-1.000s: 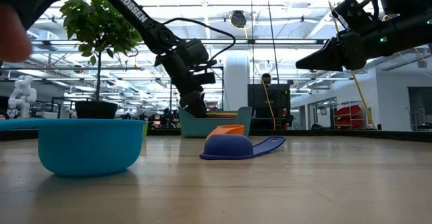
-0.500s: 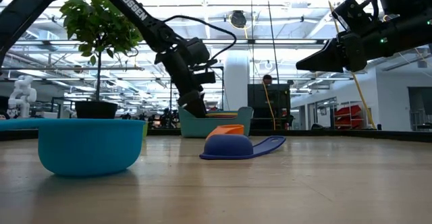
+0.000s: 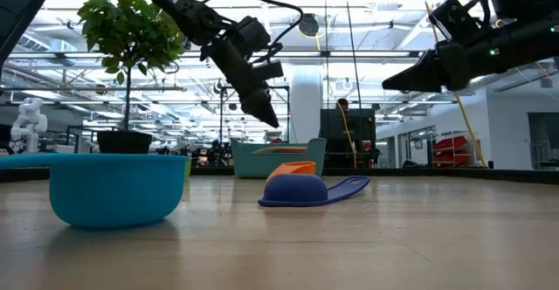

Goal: Nest measuring cups in basket
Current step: Stack the yellow measuring cup on top of the blue measuring cup in the blue bin

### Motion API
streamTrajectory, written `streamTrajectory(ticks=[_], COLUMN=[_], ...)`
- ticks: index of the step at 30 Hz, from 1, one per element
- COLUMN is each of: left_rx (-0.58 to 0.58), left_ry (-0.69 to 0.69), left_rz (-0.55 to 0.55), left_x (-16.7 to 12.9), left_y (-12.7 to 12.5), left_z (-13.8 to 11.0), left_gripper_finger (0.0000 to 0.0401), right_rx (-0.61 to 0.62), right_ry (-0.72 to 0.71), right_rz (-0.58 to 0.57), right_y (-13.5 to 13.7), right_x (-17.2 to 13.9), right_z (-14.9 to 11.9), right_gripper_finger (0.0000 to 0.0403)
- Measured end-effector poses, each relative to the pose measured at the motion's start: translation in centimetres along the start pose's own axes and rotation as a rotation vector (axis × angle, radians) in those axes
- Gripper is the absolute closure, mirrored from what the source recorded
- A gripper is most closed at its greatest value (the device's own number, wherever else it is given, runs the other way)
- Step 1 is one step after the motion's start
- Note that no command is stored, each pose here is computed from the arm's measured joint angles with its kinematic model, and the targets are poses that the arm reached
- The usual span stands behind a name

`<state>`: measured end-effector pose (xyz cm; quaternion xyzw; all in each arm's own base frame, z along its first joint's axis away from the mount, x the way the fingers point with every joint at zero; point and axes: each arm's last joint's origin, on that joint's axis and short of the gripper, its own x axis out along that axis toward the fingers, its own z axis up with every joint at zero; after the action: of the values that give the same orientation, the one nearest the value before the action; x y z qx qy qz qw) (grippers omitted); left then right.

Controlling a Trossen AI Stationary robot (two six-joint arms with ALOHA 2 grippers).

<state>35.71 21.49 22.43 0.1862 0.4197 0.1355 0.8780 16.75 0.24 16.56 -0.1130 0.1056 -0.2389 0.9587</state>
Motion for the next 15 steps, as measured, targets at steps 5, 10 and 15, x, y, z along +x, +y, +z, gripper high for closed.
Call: streamTrajectory(ticks=[5, 10, 15], left_rx=[-0.031, -0.037, -0.053], left_ry=[0.042, 0.037, 0.07], left_rz=[0.038, 0.012, -0.003], left_x=[-1.6, -3.6, -3.6], left_y=[-1.2, -2.2, -2.4], left_z=[1.2, 2.2, 1.9], left_gripper_finger=[0.0185, 0.0185, 0.0185], right_rx=[0.123, 0.143, 0.225], right_ry=[-0.018, 0.108, 0.192], right_rz=[-0.148, -0.134, -0.018], right_y=[-1.6, -4.2, -7.8], right_x=[1.2, 4.5, 9.5], right_z=[1.7, 5.0, 7.6], right_gripper_finger=[0.02, 0.022, 0.0257])
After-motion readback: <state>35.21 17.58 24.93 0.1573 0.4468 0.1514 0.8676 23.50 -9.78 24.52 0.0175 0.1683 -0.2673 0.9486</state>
